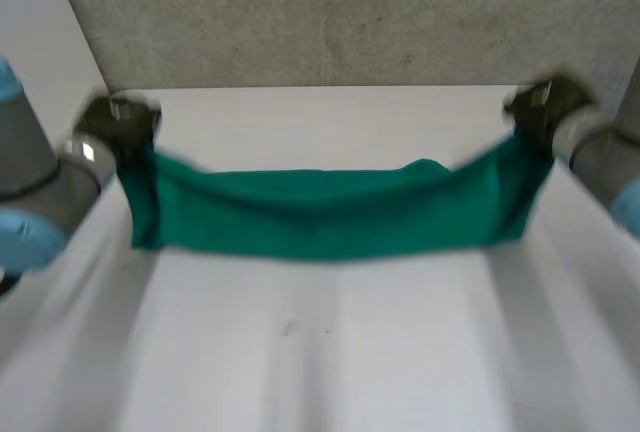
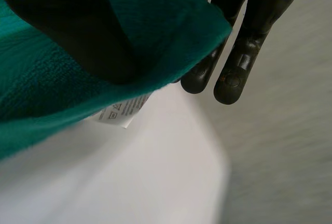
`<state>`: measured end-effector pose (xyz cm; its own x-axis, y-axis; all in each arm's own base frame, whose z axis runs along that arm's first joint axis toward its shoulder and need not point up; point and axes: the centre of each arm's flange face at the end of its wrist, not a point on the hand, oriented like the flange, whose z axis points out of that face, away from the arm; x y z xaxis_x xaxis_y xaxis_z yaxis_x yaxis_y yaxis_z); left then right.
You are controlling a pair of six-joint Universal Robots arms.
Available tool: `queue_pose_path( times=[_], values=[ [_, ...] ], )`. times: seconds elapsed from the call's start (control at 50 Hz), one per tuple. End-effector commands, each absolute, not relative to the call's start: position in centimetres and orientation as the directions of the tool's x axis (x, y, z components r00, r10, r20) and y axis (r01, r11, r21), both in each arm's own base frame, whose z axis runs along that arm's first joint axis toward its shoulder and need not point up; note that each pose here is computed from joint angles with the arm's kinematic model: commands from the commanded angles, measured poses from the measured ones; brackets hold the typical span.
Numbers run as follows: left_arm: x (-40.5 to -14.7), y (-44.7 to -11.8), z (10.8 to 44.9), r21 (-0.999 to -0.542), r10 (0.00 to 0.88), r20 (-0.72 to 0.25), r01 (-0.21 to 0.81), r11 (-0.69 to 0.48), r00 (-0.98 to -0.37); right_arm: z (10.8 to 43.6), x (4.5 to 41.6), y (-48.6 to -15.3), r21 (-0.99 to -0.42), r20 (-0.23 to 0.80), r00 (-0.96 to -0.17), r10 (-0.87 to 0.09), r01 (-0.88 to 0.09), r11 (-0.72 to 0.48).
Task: Fold the towel.
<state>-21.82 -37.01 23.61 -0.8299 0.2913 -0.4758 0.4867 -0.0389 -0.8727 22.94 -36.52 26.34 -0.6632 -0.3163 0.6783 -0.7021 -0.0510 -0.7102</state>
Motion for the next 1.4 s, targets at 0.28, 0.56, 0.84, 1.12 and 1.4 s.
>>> queue_pose_path(
  times=[0.28,0.56,0.84,1.12,1.4],
  values=[
    [-22.2,-39.8,36.4,-0.780,0.021,-0.326,0.256,-0.571,-0.945,38.9,23.5,-38.2,-0.780,0.404,-0.914,-0.024,-0.331,-0.531],
    [-22.5,-38.5,21.6,-0.934,0.184,-0.312,0.266,-0.238,-0.932,24.0,24.4,-38.0,-0.884,0.462,-0.842,-0.278,-0.412,-0.221],
    [-20.6,-32.5,16.1,-0.924,0.263,-0.363,0.382,0.024,-0.894,17.6,21.5,-34.4,-0.745,0.540,-0.702,-0.465,-0.655,0.123],
    [-17.0,-22.3,16.7,-0.629,0.515,-0.482,0.689,0.360,-0.709,18.3,14.3,-26.4,-0.320,0.627,-0.393,-0.673,-0.917,0.239],
    [-21.6,-29.4,16.3,-0.797,0.406,-0.534,0.602,0.051,-0.741,16.2,16.8,-33.1,-0.548,0.662,-0.577,-0.479,-0.808,0.215]
  ],
)
